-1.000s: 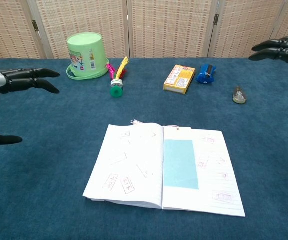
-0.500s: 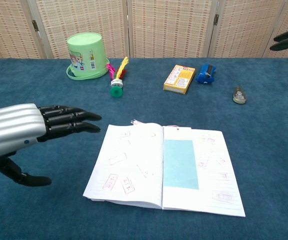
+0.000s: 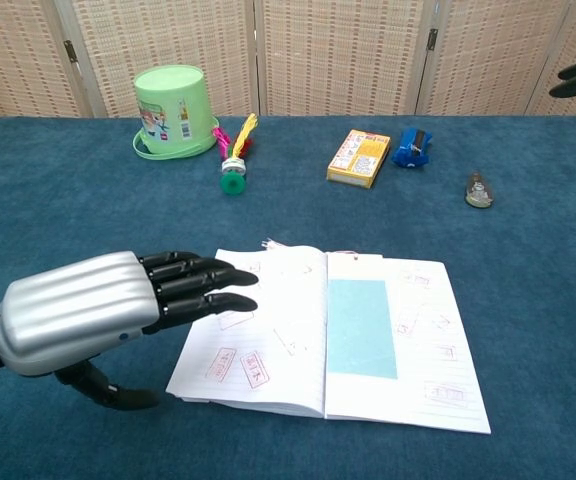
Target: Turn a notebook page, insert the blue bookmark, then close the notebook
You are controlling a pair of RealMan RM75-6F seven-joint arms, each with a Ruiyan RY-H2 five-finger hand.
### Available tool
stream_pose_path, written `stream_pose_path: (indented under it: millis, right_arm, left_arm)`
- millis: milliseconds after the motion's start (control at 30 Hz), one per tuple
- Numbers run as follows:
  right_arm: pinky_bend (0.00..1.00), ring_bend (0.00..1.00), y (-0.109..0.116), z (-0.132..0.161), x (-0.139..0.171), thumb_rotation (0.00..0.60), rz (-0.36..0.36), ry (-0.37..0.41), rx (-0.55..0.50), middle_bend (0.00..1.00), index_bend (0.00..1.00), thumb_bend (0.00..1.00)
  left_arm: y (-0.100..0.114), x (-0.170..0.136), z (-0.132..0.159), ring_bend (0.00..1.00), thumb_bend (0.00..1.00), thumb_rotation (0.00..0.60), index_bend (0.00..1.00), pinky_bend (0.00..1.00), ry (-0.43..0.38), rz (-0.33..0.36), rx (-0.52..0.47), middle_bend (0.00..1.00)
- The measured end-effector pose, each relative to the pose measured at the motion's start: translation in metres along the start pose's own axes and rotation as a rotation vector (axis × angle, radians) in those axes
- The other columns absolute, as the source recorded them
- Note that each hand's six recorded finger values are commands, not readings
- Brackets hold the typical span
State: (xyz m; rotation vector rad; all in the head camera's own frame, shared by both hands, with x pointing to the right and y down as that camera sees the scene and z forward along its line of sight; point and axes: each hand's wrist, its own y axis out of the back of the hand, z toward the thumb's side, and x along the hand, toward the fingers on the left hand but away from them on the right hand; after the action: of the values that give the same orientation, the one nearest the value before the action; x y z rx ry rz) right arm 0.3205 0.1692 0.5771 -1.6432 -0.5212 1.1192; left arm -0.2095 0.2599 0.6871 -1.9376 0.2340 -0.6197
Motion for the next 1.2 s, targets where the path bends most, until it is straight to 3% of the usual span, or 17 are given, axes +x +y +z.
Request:
stream_pose_path:
  millis: [667, 1000, 1200]
  right_arm:
    - [0.00, 0.00, 0.000, -0.005, 0.005, 0.600, -0.009, -0.020, -0.015, 0.00, 0.00, 0.10]
    - [0.00, 0.00, 0.001, -0.007, 0.006, 0.600, -0.010, -0.029, -0.015, 0.00, 0.00, 0.10]
    - [0.00, 0.00, 0.001, -0.009, 0.007, 0.600, -0.012, -0.035, -0.015, 0.00, 0.00, 0.10]
  left_arm:
    - [-0.018, 0.015, 0.003, 0.05, 0.22, 0.600, 0.02, 0.16, 0.043, -0.042, 0.010, 0.04]
    - [-0.019, 0.028, 0.006, 0.05, 0.23, 0.600, 0.05, 0.16, 0.050, -0.020, -0.025, 0.04]
    - [-0.018, 0.037, 0.005, 0.05, 0.23, 0.600, 0.13, 0.16, 0.055, 0.020, -0.044, 0.05]
